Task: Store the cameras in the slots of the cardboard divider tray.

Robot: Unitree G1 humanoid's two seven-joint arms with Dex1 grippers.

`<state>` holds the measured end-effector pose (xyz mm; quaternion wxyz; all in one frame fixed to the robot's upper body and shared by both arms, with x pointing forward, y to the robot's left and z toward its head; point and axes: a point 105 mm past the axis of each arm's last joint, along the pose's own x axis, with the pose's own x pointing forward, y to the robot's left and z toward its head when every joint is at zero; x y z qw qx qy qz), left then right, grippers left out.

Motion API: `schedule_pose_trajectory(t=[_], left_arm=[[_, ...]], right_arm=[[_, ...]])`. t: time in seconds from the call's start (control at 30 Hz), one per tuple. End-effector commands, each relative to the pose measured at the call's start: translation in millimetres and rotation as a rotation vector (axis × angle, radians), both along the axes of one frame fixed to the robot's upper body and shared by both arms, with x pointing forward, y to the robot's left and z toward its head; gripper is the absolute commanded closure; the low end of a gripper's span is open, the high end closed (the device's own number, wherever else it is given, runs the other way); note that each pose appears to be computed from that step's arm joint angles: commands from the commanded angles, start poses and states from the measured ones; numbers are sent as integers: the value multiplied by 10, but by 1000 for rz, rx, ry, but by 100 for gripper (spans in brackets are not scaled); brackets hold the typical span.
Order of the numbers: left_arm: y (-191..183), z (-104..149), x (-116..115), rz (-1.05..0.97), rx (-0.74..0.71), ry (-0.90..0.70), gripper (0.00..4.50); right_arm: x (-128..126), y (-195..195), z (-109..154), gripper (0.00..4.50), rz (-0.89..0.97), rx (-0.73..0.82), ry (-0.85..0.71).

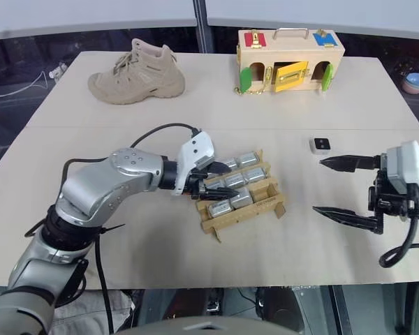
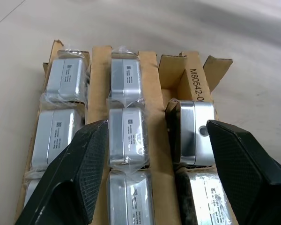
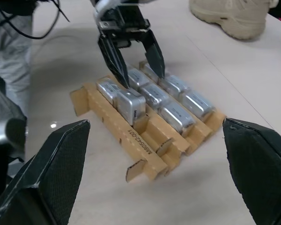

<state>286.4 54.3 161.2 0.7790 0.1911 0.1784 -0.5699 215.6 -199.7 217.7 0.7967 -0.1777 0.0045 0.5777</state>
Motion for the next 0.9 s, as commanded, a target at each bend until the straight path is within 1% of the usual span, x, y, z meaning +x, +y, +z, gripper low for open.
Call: schedule_pose_trajectory(t=[0.03, 0.13, 0.2, 0.33, 0.4, 0.47, 0.53, 0.57, 0.6, 0.63, 0.67, 0.7, 0.73, 0.77, 0.83, 0.9], left_arm=[[-73, 31, -8, -39, 27, -37, 104], [-85, -56, 41, -53, 105, -88, 104], [-98, -76, 47, -66, 119, -99, 104], [-107, 75, 75, -44, 40, -82, 104], [-77, 161, 112, -20, -7, -96, 104], [-64, 365, 82, -20, -134, -103, 104], [43, 528, 81, 16, -217, -177, 104], [90, 610, 27, -7, -286, -207, 104], [176, 616, -3, -4, -294, -217, 104], [254, 641, -69, -23, -334, -190, 104], [352, 660, -127, -24, -371, -161, 104], [439, 663, -192, -31, -381, -149, 51], [507, 689, -313, -78, -395, -159, 10], [583, 704, -383, -75, -399, -170, 10], [686, 741, -464, -65, -409, -209, 10], [787, 745, -517, -39, -416, -245, 10]], right_arm=[[-35, -2, 63, 0, 25, -26, -37], [-29, -1, 42, 0, 21, -28, -34], [-29, 0, 40, 0, 18, -27, -35], [-1, -9, 18, 0, -9, -32, -41], [72, -16, 20, 0, -59, -31, -59], [226, -42, -13, 0, -153, -29, -47], [461, -88, -40, 0, -287, -23, -82], [570, -100, -73, 0, -344, -2, -64], [687, -118, -93, 0, -404, 13, -75], [784, -125, -119, 0, -446, 16, -86], [877, -132, -178, 0, -483, 19, -56], [985, -157, -223, 0, -534, 15, -44], [1108, -195, -266, 0, -603, 24, -24], [1243, -234, -301, 0, -686, 34, -16], [1431, -303, -354, 0, -818, 41, -19], [1550, -341, -416, 0, -908, 76, 9]])
